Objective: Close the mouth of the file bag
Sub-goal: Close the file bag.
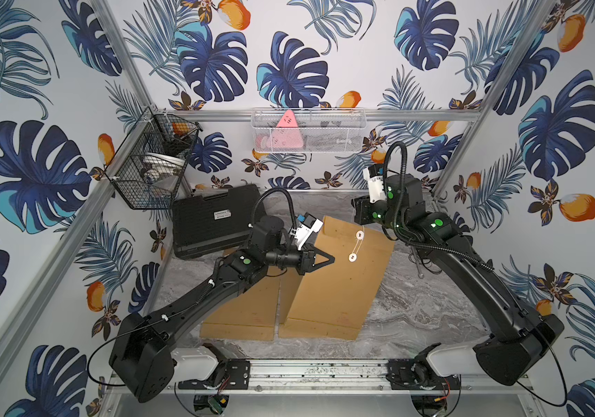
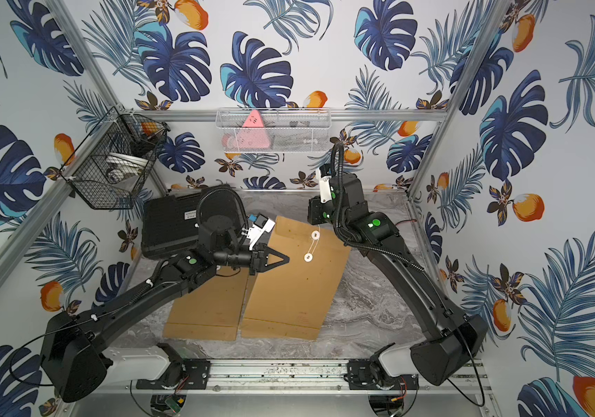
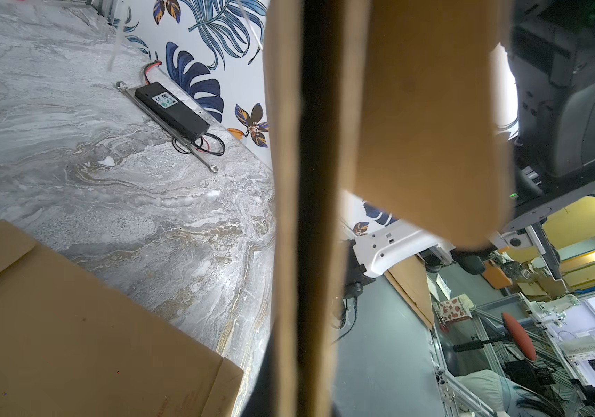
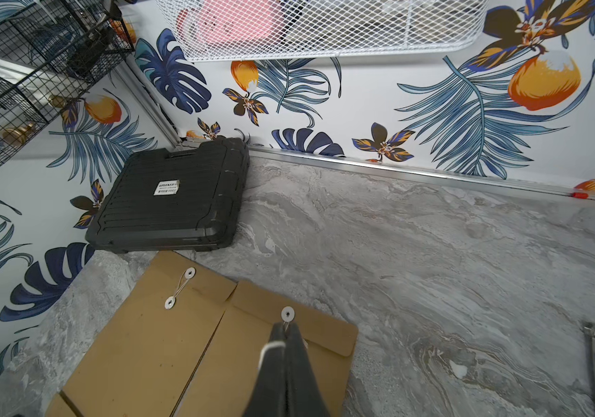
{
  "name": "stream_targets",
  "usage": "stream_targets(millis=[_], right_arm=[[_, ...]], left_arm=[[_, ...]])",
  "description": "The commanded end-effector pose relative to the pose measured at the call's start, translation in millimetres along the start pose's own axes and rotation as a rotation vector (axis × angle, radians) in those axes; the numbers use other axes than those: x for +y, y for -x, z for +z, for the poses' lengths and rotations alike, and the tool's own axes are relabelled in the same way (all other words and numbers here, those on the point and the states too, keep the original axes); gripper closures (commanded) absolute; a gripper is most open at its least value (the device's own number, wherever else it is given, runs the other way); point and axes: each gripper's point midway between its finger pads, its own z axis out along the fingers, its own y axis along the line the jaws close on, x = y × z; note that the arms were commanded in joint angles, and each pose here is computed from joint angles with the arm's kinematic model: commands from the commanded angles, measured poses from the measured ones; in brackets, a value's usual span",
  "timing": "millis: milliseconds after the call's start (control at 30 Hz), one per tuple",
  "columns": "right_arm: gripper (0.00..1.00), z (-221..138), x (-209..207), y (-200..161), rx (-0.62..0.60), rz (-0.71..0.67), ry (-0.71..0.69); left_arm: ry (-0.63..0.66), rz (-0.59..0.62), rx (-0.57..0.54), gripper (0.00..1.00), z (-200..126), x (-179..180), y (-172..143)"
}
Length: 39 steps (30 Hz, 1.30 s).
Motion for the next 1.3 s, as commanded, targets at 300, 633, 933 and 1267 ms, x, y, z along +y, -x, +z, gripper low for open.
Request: stream_targets(millis=[300, 633, 933, 1267], right_arm=[[1.0, -9, 42, 7, -0.045, -0.008, 0.062], [1.0, -19, 45, 10, -0.082, 0.043, 0.06], [1.0, -24, 36, 11, -0.057, -0.035, -0.02], [1.0, -21, 46, -11, 0.048, -0.137, -0.047]], left_arm=[[0.054, -0.005, -0.049, 1.0, 0, 10, 9], [0.09, -0.02, -0.07, 1.0, -8, 20, 13], [0.14, -0.065, -0.061, 1.0, -9, 36, 11], [0.158, -0.067, -0.084, 1.0, -18, 42, 17]])
